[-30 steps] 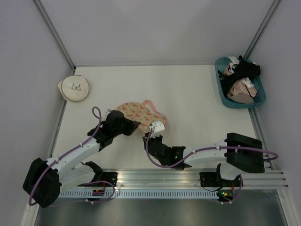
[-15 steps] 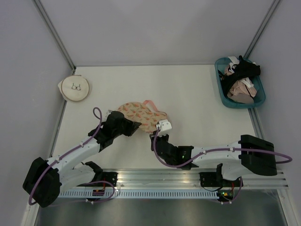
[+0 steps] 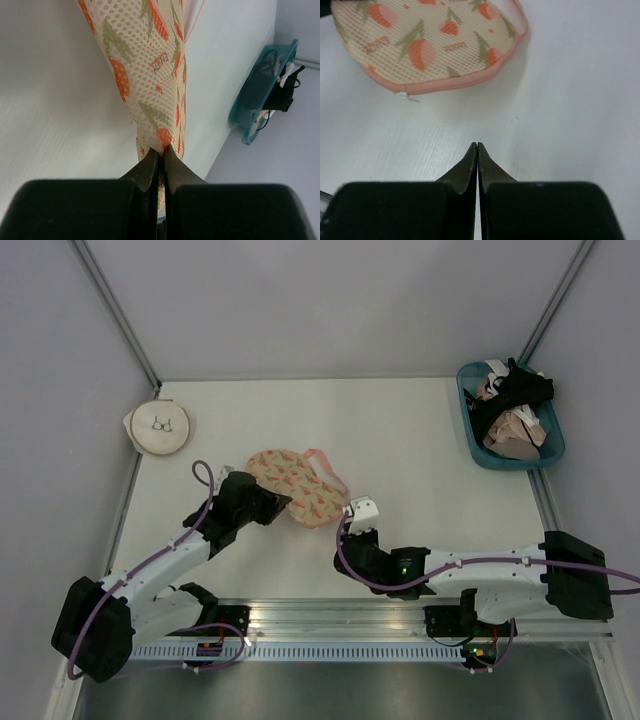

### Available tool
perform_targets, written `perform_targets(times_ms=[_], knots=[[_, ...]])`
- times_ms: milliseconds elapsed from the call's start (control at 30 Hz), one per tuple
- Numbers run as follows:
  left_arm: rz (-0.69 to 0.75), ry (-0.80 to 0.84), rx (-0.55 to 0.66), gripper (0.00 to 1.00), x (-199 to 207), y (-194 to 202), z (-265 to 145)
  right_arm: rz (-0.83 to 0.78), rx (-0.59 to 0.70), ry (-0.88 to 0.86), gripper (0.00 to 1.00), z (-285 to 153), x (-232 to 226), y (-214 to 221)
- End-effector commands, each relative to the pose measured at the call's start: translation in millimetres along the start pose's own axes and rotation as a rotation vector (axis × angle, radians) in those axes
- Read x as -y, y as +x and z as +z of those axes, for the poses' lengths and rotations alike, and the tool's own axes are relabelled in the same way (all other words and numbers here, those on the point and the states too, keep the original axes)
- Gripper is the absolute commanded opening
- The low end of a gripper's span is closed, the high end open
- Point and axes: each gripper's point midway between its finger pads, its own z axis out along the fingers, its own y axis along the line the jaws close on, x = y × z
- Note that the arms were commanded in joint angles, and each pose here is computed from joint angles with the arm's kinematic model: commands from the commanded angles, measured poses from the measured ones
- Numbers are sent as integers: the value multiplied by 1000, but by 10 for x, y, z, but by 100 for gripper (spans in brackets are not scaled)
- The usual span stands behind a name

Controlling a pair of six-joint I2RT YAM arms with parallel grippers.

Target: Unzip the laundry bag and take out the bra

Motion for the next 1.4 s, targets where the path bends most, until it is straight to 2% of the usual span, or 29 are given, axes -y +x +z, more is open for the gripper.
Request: perform_targets(times_ms=[0,133,200,233,267,300,400,567,733,1033,1167,1200,1300,1367], knots=[[227,115,-25,2,214,-43,-64,-24,-31,77,1,-150,216,-54],[242,80,-65,2,48,-48,-49,-27,-57,63,1,-213,265,-12],[198,67,-88,2,-43,0,-32,-8,-48,-39,3,-222,69,-63],[180,66,-95,2,-58,16,-23,22,-51,-109,14,-214,-69,-40],[152,63,-115,2,-82,55,-17,27,-52,-144,20,-217,-137,-29],[138,65,-121,2,-71,66,-13,22,-54,-166,34,-200,-180,-2],[102,73,-148,2,-1,108,-16,55,-29,-245,56,-147,-406,-15],[77,108,-170,2,190,124,-58,59,-10,-288,59,3,-654,8],[61,125,-191,2,260,152,-98,47,-2,-300,59,118,-831,20],[52,123,-218,2,229,201,-115,28,40,-229,54,277,-779,-12],[51,125,-230,2,218,223,-110,22,60,-190,36,301,-700,-49],[55,129,-231,2,228,223,-113,15,56,-181,23,303,-680,-37],[63,129,-224,2,216,215,-108,4,42,-166,0,293,-625,-11],[83,131,-217,2,214,203,-97,12,35,-165,1,264,-599,-9]])
